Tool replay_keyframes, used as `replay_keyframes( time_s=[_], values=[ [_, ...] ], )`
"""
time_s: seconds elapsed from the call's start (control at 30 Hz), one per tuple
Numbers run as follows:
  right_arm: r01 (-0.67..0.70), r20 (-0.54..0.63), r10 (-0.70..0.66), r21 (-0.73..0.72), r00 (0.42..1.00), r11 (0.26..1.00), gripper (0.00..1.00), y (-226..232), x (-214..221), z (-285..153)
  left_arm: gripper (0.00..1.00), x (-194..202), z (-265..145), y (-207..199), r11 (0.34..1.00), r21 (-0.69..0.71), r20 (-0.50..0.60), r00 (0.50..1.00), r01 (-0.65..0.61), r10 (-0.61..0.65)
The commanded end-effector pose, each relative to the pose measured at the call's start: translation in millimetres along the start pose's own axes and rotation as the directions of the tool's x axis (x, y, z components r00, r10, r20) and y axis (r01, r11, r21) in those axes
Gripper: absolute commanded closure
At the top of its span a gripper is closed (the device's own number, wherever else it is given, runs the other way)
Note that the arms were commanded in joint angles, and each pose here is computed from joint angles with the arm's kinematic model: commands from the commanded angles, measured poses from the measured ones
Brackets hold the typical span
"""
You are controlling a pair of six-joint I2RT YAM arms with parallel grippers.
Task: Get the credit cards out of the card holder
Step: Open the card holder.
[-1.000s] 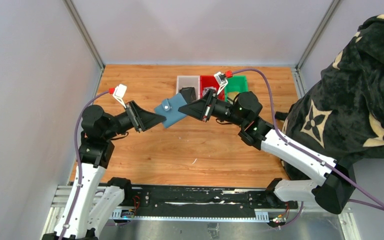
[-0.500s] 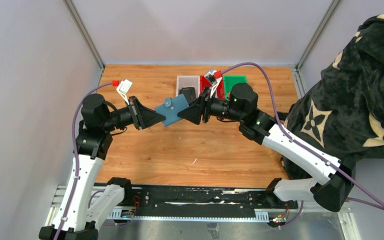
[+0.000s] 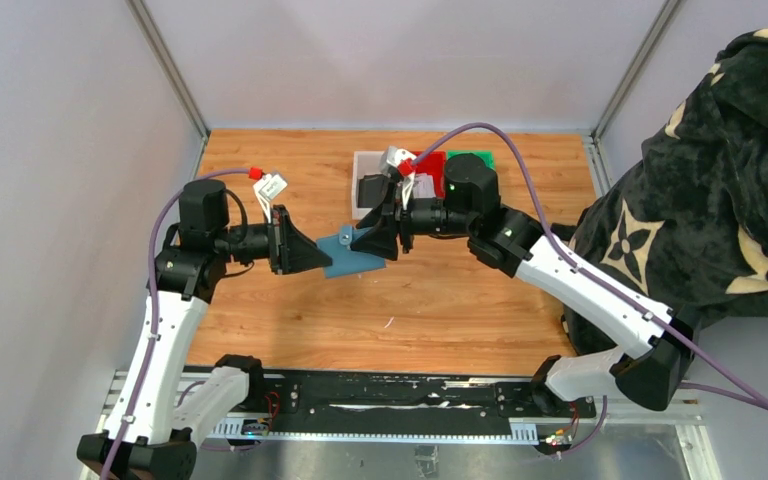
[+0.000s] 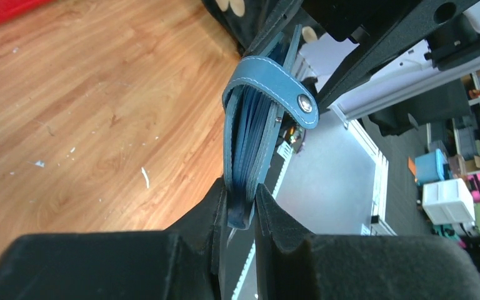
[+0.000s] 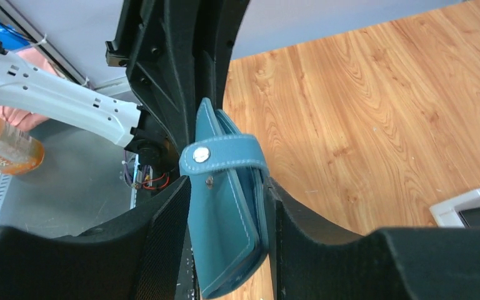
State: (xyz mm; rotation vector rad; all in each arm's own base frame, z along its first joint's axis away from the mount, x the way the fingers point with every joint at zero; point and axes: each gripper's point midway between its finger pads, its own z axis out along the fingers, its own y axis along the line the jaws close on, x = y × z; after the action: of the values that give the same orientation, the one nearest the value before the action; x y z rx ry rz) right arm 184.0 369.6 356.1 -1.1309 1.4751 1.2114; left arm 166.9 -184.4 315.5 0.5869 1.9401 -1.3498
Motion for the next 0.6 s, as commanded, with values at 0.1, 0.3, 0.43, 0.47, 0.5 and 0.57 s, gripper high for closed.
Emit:
replay_keyframes(
  time_s=[0.1,0.3,0.43,0.47,0.5,0.57],
  values=[
    [0.108,0.080,-0.098,-0.127,0.992,0.986,0.58,25,-25,16,1.00,9,-3,-14,0.998,0.070,-0.043,0.999,0.000,0.003],
    [0.064,0.111,-0.045,-0.175,0.993,0.983,0.63,32,-30,27,1.00,14,-3,-16,0.996,0.090,-0.052,0.999,0.009,-0.004],
    [0.059,0.095,-0.038,-0.223,0.995,0.973,0.63,43,-20,33,1.00,16,-3,-18,0.994,0.109,-0.060,0.998,0.016,-0.010],
    [0.057,0.087,-0.038,-0.228,0.995,0.972,0.63,44,-17,34,1.00,16,-3,-18,0.993,0.114,-0.061,0.998,0.016,-0.009],
    [0.052,0.082,-0.034,-0.228,0.996,0.972,0.63,44,-15,34,1.00,16,-3,-18,0.993,0.119,-0.062,0.998,0.015,-0.008],
    [0.044,0.073,-0.028,-0.227,0.997,0.973,0.67,44,-13,35,1.00,16,-2,-18,0.992,0.124,-0.066,0.998,0.017,-0.009]
  ],
)
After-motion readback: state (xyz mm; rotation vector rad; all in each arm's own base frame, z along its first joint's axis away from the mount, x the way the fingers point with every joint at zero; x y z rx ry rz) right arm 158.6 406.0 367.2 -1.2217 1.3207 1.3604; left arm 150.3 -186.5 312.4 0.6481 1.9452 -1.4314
